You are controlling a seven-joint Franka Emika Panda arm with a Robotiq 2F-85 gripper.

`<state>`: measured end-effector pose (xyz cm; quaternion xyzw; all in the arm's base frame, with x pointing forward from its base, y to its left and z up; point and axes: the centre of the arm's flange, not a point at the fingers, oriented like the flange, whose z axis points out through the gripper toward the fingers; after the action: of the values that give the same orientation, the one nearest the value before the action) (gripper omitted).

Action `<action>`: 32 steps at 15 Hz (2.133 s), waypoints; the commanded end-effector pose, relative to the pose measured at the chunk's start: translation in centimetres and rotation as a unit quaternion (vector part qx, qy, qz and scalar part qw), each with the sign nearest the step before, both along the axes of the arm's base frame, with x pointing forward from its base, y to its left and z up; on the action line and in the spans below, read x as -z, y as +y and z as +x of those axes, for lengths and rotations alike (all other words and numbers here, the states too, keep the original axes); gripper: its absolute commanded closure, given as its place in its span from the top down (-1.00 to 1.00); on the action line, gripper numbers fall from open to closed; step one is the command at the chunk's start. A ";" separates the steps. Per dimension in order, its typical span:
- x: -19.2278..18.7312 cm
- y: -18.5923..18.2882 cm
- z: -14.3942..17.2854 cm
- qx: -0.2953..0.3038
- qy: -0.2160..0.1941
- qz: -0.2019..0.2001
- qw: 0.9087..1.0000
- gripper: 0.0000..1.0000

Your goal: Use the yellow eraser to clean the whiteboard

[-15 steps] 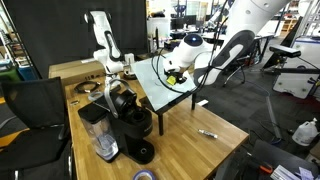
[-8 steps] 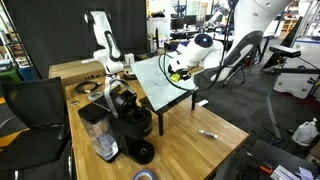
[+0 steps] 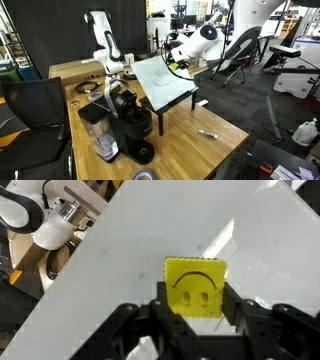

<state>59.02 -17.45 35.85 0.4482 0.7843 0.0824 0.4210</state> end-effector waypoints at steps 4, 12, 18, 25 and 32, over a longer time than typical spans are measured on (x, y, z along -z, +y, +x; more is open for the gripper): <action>6.8 0.7 -0.5 0.011 -0.027 0.036 0.999 -0.43; 8.5 2.6 1.1 0.029 -0.042 0.083 0.995 -0.43; 8.8 3.4 1.2 0.022 -0.043 0.086 0.995 -0.43; 9.1 4.8 1.3 0.005 -0.042 0.083 0.996 -0.43; 9.5 6.5 1.3 -0.015 -0.039 0.077 0.996 -0.43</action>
<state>64.09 -11.79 30.77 0.4769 0.7635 0.1591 0.4053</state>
